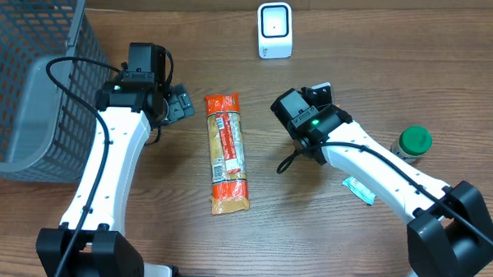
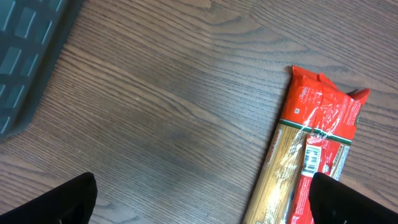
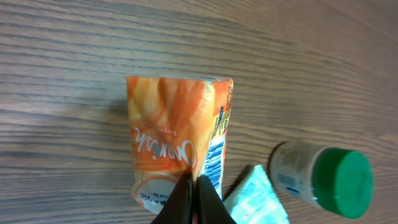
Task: Scan the item barcode
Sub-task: 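Carry the snack pack right and set it near the green jar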
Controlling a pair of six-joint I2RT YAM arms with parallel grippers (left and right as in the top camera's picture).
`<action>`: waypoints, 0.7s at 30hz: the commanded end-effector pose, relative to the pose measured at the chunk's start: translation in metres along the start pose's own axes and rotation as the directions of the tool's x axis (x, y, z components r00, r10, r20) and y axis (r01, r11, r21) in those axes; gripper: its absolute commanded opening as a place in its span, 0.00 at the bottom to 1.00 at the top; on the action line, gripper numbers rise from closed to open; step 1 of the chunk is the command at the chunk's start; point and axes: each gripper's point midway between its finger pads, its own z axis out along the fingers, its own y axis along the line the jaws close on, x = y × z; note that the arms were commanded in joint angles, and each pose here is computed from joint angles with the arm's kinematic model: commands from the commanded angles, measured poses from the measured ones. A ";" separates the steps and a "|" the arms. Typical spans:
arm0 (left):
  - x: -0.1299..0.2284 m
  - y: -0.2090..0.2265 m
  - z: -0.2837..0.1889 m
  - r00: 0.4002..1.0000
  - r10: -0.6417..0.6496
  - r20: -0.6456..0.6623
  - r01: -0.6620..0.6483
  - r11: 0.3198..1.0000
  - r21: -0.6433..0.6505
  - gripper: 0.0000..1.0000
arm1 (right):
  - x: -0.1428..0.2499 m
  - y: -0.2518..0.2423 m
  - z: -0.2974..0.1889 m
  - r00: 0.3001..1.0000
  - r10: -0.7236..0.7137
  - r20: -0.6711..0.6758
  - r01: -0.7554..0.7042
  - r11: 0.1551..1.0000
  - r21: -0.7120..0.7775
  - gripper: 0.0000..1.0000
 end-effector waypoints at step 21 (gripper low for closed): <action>-0.001 0.001 0.001 1.000 0.011 0.002 -0.011 1.000 -0.010 1.00 | 0.020 -0.012 0.020 0.997 -0.070 0.013 0.068 0.990 0.123 0.04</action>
